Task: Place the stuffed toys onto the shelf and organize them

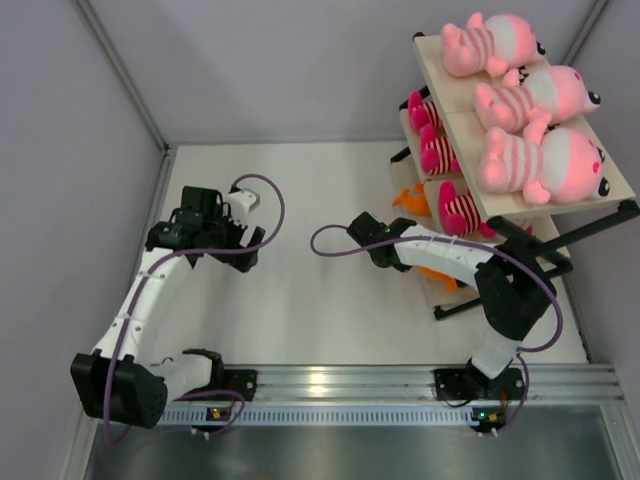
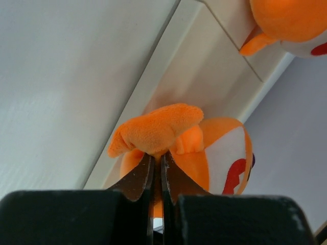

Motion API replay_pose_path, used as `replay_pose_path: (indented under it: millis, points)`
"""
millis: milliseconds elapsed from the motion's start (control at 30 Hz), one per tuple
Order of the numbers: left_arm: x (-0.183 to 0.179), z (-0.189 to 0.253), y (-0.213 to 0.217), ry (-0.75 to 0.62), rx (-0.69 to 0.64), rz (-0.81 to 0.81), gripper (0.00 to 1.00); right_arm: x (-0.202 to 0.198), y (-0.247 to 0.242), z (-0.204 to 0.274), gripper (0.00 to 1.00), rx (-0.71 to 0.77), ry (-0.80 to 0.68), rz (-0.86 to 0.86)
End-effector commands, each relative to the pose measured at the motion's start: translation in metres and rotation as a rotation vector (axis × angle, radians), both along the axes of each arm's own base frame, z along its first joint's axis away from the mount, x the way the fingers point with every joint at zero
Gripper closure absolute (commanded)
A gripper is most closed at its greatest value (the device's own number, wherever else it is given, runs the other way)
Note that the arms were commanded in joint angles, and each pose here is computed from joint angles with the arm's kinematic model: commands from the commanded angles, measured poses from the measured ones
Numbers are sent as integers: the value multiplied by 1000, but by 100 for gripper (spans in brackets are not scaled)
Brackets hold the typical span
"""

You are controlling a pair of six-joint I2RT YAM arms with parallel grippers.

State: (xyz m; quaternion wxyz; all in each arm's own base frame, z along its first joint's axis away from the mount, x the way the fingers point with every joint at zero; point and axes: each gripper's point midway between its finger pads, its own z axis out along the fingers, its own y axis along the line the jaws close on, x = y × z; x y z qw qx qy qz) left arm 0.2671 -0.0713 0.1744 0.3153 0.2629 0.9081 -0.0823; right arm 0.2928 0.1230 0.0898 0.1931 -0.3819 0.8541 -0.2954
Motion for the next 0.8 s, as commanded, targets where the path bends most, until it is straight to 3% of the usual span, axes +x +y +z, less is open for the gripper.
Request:
replay_pose_path:
  millis: [0, 233, 367, 633, 667, 733, 767]
  points:
    - [0, 11, -2, -43, -20, -16, 2, 18, 2, 22, 100, -17, -99, 50]
    - [-1, 10, -1, -41, -16, -15, 2, 23, -13, 26, 100, -106, -139, 26]
    - [-1, 10, -1, -44, -12, -18, 2, 21, -17, 26, 89, -130, -137, 31]
    - [-1, 10, 0, -43, -10, -16, 2, 14, -26, 28, 86, -159, -122, 54]
    - [-1, 9, 0, -39, -8, -17, 2, 13, -25, 28, 84, -155, -121, 55]
    - [-1, 8, 0, -35, -9, -15, 2, 13, -24, 31, 66, -148, -127, 57]
    - [0, 8, 0, -37, -8, -15, 2, 12, -21, 32, 47, -138, -131, 63]
